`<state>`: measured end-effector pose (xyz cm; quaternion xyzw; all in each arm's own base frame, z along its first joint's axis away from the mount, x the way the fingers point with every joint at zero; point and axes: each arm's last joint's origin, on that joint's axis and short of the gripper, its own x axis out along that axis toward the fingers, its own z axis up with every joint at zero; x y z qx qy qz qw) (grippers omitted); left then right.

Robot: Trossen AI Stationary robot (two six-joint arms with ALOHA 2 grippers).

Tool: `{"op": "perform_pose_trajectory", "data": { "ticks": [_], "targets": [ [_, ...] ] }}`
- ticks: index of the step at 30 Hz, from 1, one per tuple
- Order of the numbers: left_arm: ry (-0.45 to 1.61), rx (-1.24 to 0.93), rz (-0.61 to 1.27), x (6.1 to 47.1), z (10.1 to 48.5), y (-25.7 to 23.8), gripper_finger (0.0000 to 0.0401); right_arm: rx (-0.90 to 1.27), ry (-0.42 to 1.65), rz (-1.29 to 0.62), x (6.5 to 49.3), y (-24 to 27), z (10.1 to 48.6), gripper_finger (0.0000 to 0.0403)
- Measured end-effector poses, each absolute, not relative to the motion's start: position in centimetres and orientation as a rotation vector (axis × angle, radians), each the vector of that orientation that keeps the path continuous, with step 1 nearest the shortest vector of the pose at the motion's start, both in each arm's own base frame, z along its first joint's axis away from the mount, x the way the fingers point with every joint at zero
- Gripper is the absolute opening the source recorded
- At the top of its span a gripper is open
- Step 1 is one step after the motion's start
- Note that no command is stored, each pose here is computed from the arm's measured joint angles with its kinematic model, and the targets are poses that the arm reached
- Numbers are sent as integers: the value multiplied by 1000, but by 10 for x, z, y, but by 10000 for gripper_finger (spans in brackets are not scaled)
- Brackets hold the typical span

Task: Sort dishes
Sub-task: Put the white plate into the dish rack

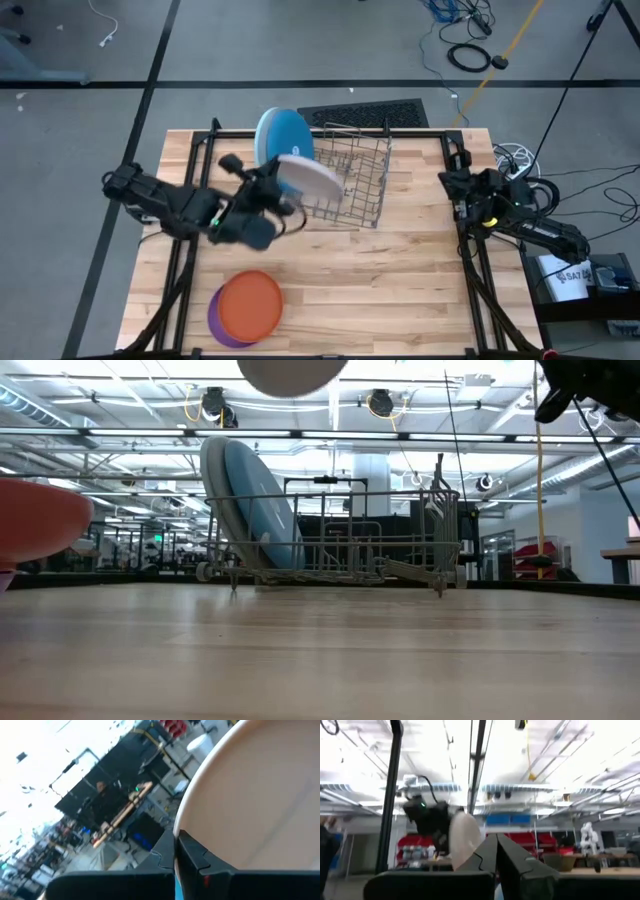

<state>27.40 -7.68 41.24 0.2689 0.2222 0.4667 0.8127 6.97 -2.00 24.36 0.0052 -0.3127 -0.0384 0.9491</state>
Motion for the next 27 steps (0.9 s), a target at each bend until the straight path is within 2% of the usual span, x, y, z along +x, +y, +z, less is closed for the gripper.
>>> {"op": "perform_pose_trajectory", "data": {
  "ticks": [6,13,21,27],
  "targets": [
    [553,519,979,292,416,-33,0,18,-645,-154,70,-22,243,4],
    [455,541,713,315,437,14,0,16,-640,-202,70,-24,243,4],
    [289,510,453,318,448,71,0,12,-636,-202,70,-23,243,4],
    [223,395,228,308,447,107,0,-33,-577,-224,68,-23,271,5]
  ]
}}
